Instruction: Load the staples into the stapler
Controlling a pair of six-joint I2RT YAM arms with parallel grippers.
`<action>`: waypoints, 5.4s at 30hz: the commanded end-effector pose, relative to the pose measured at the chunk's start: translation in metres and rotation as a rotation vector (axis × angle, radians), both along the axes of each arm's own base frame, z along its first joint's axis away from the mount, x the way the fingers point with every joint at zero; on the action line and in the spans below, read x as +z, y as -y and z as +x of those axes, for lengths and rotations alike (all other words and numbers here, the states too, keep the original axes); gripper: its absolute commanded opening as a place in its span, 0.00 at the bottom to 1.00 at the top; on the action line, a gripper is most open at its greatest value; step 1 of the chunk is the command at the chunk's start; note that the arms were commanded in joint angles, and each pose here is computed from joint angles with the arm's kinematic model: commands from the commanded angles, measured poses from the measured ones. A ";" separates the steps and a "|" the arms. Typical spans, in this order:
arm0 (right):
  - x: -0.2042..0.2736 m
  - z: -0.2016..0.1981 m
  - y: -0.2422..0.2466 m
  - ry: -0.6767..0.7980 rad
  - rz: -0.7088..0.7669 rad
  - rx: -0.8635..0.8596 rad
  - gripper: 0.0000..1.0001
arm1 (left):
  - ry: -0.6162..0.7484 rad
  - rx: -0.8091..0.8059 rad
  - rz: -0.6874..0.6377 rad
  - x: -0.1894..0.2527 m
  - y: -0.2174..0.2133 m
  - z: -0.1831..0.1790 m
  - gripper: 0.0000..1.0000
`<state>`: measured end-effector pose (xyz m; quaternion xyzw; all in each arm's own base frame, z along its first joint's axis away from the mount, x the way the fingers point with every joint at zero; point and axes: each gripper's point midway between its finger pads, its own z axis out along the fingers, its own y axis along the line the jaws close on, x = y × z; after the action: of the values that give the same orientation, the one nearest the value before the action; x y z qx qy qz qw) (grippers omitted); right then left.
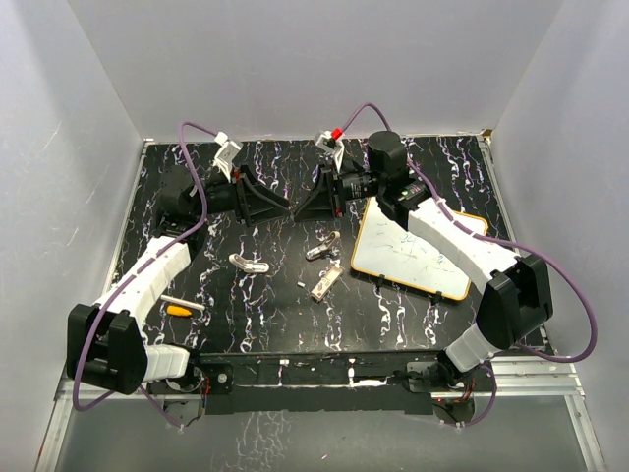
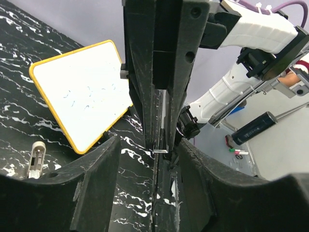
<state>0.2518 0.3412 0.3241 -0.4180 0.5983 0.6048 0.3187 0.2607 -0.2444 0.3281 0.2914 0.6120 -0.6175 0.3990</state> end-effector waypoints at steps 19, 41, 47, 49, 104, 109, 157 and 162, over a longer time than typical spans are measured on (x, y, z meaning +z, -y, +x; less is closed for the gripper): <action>0.016 0.007 0.001 0.034 0.047 -0.018 0.16 | -0.021 -0.016 -0.001 0.014 0.004 -0.007 0.44; 0.014 0.013 -0.002 0.019 0.046 -0.031 0.16 | -0.039 -0.024 0.010 0.012 0.006 -0.010 0.38; 0.014 0.013 -0.002 0.020 0.047 -0.035 0.16 | -0.039 -0.026 0.015 0.011 0.007 -0.010 0.34; 0.014 0.013 -0.002 0.020 0.047 -0.035 0.16 | -0.038 -0.028 0.015 0.011 0.007 -0.010 0.33; 0.008 0.010 -0.001 0.009 0.051 -0.017 0.30 | -0.008 -0.029 0.016 0.015 0.006 -0.011 0.06; 0.009 0.009 0.000 0.012 0.052 -0.020 0.32 | -0.004 -0.027 0.019 0.015 0.006 -0.011 0.05; -0.082 0.089 0.227 0.323 -0.314 -0.689 0.39 | 0.242 0.054 1.123 -0.207 0.060 0.051 0.00; -0.082 0.087 0.232 0.321 -0.306 -0.694 0.39 | 0.238 0.041 1.183 -0.222 0.067 0.052 0.00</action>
<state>0.3412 0.1095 0.2233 -0.2998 0.7583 0.2983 0.4962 0.3105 -0.3137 0.1016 0.5121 0.8062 -0.1578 0.2508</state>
